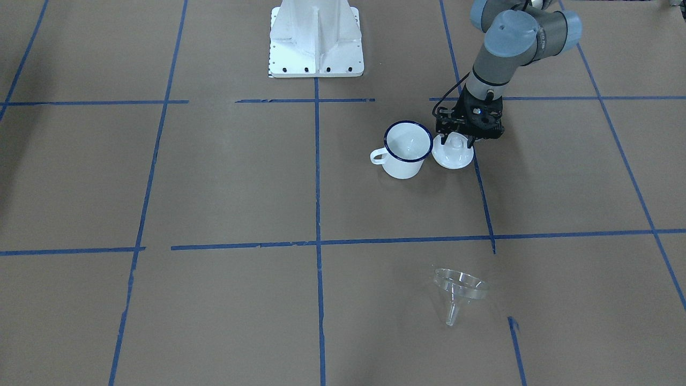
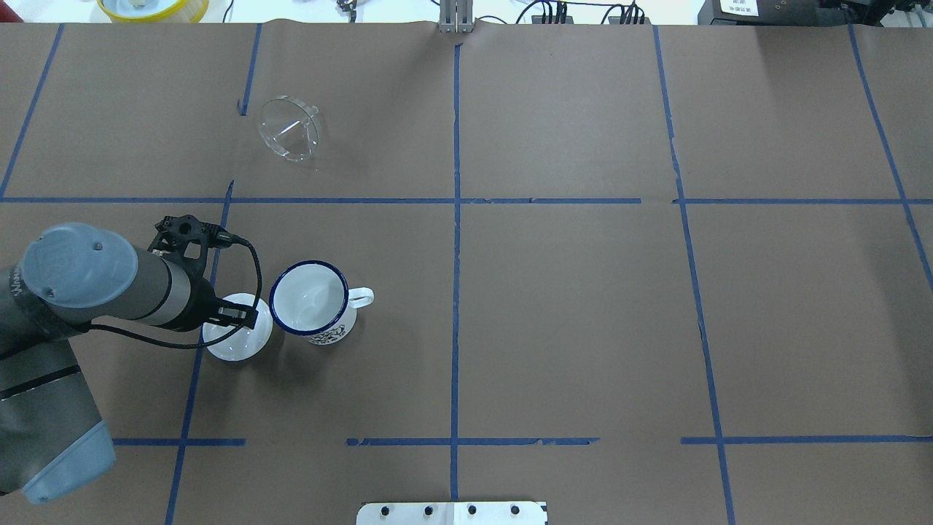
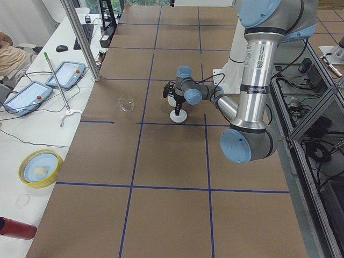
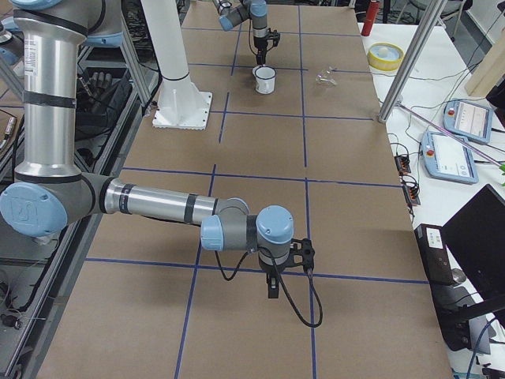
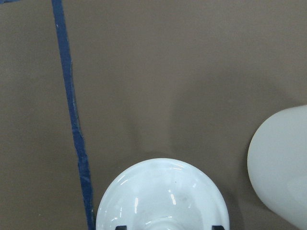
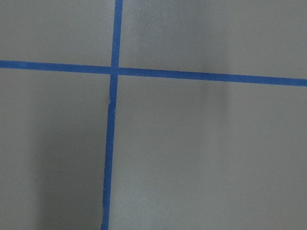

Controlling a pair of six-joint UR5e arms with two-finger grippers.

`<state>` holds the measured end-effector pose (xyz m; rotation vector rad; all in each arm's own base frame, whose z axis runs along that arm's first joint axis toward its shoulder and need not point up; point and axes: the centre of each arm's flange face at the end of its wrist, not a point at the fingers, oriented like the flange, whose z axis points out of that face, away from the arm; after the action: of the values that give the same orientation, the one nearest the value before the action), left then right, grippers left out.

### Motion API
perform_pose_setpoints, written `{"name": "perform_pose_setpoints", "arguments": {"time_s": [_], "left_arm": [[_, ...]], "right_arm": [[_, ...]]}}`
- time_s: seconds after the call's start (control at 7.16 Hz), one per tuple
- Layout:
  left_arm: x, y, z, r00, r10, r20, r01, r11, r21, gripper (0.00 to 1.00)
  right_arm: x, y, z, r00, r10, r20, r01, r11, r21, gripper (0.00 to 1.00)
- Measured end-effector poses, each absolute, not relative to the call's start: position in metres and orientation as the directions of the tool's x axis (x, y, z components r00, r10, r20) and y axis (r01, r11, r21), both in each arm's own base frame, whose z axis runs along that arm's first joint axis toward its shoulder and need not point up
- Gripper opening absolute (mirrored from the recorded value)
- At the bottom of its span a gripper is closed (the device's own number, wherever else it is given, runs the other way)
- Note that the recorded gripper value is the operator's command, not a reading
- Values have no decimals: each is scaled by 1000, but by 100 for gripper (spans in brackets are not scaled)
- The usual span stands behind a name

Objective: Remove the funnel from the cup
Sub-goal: 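Lower the left gripper onto the small white cup and grasp it, then lift the white cup and carry it over the enamel mug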

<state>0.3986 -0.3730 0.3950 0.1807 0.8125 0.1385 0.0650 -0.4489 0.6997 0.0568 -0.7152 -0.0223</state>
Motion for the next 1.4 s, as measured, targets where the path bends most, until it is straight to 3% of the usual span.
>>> {"name": "perform_pose_setpoints", "arguments": {"time_s": [0.14,0.84,1.4], "left_arm": [[398,-373,395,680,193,-708,-53,975,214,0],[361,-376,370,655,194,-730,-12,969,247,0],[295,-381,267,659,147,-737,43,972,232,0]], "right_arm": [[65,-449,700,755,-40,655,1,998,60,100],[65,-449,700,755,-40,655,1,998,60,100],[65,-449,700,755,-40,655,1,998,60,100]]}}
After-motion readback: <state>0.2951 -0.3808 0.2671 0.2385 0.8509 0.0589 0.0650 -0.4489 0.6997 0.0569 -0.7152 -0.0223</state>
